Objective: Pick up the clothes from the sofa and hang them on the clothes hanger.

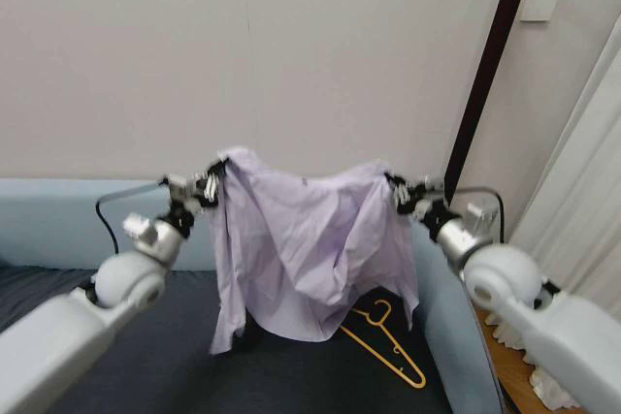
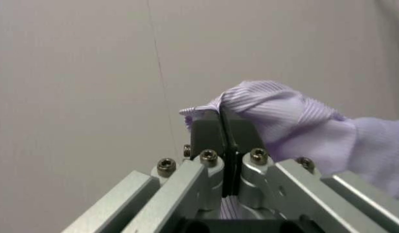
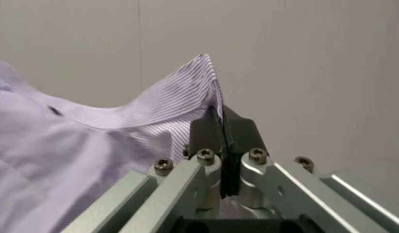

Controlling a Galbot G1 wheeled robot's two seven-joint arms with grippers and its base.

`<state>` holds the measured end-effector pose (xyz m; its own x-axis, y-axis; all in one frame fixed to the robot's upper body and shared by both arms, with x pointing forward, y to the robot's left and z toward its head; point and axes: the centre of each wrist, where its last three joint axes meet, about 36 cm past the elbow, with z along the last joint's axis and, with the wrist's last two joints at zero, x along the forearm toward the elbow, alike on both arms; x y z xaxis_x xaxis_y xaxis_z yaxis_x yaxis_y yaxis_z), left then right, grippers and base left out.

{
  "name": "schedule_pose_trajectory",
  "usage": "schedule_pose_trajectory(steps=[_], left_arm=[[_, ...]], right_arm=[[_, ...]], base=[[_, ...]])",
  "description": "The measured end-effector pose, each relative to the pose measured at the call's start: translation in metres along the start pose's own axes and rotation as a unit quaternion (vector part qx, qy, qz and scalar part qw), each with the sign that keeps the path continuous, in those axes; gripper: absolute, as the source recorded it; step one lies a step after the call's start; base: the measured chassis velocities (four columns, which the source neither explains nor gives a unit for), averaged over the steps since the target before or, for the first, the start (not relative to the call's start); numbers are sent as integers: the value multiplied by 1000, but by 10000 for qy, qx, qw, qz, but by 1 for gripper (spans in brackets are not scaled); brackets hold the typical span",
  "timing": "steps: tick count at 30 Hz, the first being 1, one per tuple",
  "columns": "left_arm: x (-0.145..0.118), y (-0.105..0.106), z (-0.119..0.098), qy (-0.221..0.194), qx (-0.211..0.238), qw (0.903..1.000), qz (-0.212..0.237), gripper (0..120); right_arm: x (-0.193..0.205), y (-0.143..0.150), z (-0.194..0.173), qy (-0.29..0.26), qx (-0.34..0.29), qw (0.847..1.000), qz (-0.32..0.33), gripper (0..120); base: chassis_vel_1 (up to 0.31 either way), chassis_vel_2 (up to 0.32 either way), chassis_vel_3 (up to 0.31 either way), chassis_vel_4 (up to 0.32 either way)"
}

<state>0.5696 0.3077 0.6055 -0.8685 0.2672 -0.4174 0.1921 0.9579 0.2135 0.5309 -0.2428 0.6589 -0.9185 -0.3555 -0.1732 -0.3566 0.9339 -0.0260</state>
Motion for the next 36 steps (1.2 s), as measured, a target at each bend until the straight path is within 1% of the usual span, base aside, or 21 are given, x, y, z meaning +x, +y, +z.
schedule_pose_trajectory(steps=[1,2,3,5,6,8,11,12,13,14,15,18,20,21,25,26,29,32,34,35,36], left_arm=[[-15,-11,1,174,-19,9997,-156,0],[-15,-11,1,174,-19,9997,-156,0],[-28,-28,7,424,6,9988,-240,0],[-46,-44,30,783,-203,9957,-452,0],[-52,-46,36,825,-332,9946,-537,0],[-54,-46,36,826,-375,9942,-575,0],[-58,-47,27,768,-339,9947,-602,0],[-43,-33,0,533,-246,9963,-626,0],[-24,-21,-26,361,-93,9968,-713,0],[-11,-15,-39,287,-14,9966,-766,0],[-11,-15,-39,287,-14,9966,-766,0],[34,-10,-76,182,95,9973,-705,0],[56,-9,-98,131,57,9980,-621,0],[56,-9,-98,131,57,9980,-621,0],[89,-14,-139,75,-42,9991,-425,0],[89,-14,-139,75,-42,9991,-425,0],[103,-14,-167,-47,-71,9990,-438,0],[107,-13,-169,8,-84,9989,-471,0],[107,-7,-152,201,-76,9979,-610,0],[107,-7,-152,201,-76,9979,-610,0],[106,-3,-137,331,-81,9969,-709,0]], right_arm=[[-9,7,-10,37,-96,9999,96,0],[-9,7,-10,37,-96,9999,96,0],[-22,17,-17,159,-122,9996,191,0],[-52,17,-1,345,236,9979,503,0],[-65,15,5,370,334,9968,621,0],[-72,14,6,373,349,9963,685,0],[-88,18,-6,260,291,9964,757,0],[-87,29,-39,-43,262,9977,629,0],[-74,42,-61,-196,206,9986,454,0],[-65,49,-71,-286,187,9988,357,0],[-65,49,-71,-286,187,9988,357,0],[-35,70,-103,-490,104,9987,-1,0],[-19,83,-121,-568,36,9982,-210,0],[-19,83,-121,-568,36,9982,-210,0],[4,100,-144,-615,-132,9968,-485,0],[4,100,-144,-615,-132,9968,-485,0],[14,106,-156,-576,-258,9960,-627,0],[17,107,-158,-467,-359,9961,-651,0],[15,105,-147,-313,-431,9967,-612,0],[15,105,-147,-313,-431,9967,-612,0],[11,102,-137,-193,-469,9972,-557,0]], base=[[0,0,0,0],[0,0,0,0],[0,0,0,0],[0,0,0,0],[0,0,0,0],[0,0,0,0],[0,0,0,0],[0,0,0,0],[0,0,0,0],[0,0,0,0],[0,0,0,0],[0,0,0,0],[0,0,0,0],[0,0,0,0],[0,0,0,0],[0,0,0,0],[0,0,0,0],[0,0,0,0],[0,0,0,0],[0,0,0,0],[0,0,0,0]])
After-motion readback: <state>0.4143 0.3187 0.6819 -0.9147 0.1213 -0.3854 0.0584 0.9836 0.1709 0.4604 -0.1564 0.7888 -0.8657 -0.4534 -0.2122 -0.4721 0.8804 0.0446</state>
